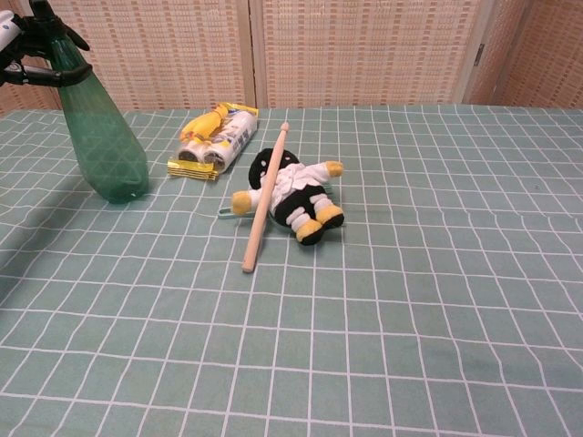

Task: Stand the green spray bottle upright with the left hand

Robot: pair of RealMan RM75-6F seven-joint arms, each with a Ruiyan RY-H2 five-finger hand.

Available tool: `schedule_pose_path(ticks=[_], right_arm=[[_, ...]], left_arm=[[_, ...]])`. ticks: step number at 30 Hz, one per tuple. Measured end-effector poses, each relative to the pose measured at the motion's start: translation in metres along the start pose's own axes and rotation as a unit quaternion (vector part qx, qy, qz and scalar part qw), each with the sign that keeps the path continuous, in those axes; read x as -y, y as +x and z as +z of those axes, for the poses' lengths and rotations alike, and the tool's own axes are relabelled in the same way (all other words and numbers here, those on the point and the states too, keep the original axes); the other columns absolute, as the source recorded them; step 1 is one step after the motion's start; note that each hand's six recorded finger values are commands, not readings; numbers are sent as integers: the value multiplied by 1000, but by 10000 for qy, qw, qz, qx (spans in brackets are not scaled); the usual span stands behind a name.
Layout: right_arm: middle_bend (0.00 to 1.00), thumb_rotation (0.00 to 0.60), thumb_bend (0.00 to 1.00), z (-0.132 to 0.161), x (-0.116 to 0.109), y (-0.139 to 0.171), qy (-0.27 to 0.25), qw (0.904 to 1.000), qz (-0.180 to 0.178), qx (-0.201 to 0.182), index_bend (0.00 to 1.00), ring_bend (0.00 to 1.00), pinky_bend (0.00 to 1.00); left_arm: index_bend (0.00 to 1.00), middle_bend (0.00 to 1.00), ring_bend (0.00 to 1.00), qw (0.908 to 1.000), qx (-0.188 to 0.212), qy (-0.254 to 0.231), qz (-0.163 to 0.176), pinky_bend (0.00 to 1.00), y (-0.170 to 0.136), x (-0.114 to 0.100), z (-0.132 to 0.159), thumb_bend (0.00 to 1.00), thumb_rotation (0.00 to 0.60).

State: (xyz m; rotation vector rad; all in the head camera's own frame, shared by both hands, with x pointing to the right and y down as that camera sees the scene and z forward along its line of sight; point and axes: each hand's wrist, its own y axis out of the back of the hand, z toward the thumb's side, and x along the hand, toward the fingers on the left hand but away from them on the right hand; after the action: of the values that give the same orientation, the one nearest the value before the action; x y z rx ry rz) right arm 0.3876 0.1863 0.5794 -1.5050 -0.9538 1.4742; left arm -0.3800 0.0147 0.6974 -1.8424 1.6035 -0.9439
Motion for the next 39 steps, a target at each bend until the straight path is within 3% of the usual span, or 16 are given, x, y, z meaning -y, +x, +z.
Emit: schedule_pose_path(ticks=[8,15,21,27,39], right_arm=[[255,600,0,1,0,0,-52,10000,-19,-28,205,75,189],[259,600,0,1,-1,0,-132,9999,-41,-72,214,80,190],[265,600,0,1,-1,0,-214,9997,-65,-123,218,83,189],[271,600,0,1,-2,0,-281,9994,-89,-156,226,88,189],[277,600,0,1,-2,0,-320,9992,-111,-191,230,97,191]], left_arm=[[175,540,363,9999,123,-17,-25,191,-2,-3,2,239,600],[87,521,355,9997,234,27,-105,189,-5,-4,5,214,600],[85,490,332,9987,397,145,-298,181,-11,1,8,200,600],[144,442,307,9980,434,180,-426,157,-15,2,7,191,600],[159,379,295,9973,346,179,-624,149,-20,4,-1,168,600]])
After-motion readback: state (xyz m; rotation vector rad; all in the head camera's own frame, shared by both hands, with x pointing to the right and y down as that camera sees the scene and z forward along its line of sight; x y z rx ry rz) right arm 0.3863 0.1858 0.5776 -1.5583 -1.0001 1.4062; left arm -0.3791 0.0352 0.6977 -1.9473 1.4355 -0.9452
